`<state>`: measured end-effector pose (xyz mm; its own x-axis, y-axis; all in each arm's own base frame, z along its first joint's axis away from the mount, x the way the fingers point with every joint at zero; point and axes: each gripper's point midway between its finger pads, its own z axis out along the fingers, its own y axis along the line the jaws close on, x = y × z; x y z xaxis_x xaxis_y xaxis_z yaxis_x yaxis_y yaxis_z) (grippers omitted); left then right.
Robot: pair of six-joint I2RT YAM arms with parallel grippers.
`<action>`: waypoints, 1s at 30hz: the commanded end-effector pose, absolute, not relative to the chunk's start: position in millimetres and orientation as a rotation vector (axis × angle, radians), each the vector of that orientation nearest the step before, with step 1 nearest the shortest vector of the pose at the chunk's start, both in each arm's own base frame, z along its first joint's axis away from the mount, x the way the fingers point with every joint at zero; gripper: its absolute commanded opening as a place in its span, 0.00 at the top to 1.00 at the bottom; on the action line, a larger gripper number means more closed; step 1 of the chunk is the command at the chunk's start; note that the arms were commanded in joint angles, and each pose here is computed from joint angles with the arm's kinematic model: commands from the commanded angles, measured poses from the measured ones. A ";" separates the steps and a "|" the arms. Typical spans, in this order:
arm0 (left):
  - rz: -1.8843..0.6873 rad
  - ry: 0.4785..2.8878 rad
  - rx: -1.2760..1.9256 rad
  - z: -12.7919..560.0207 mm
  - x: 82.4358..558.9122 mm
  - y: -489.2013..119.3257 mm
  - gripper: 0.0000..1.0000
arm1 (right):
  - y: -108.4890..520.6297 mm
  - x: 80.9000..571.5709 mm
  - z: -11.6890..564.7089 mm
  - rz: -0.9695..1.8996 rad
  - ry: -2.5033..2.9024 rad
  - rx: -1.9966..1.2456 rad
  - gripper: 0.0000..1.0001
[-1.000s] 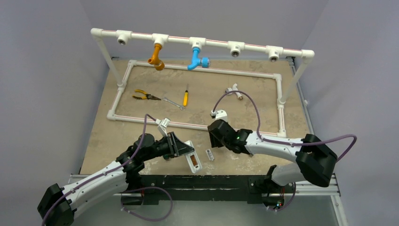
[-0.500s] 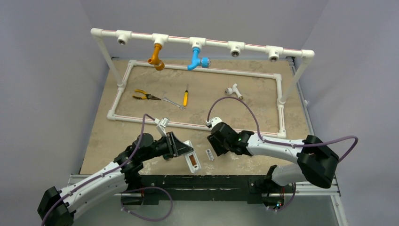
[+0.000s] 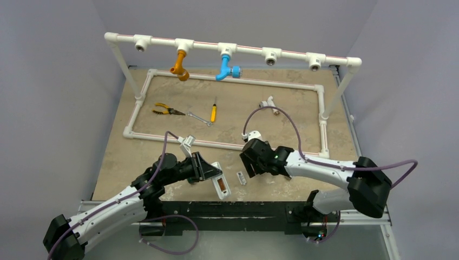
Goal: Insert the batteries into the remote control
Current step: Place the battery at the center of the board, then pick up the battery from the center of the board.
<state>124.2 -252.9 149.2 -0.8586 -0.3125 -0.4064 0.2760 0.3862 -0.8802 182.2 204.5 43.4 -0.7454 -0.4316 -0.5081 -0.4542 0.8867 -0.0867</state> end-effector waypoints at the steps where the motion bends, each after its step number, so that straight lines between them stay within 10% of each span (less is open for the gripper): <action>1: -1.517 2.044 -0.012 175.3 132.1 -255.7 1.00 | 214.5 201.2 94.0 0.190 2.409 -0.289 0.30; 12: -1.549 1.986 0.069 186.5 128.0 -258.5 1.00 | 203.5 190.3 117.3 0.563 2.278 0.384 0.33; 30: -1.439 1.612 0.539 257.1 104.7 -247.5 1.00 | 185.3 194.6 118.0 0.526 2.218 0.559 0.34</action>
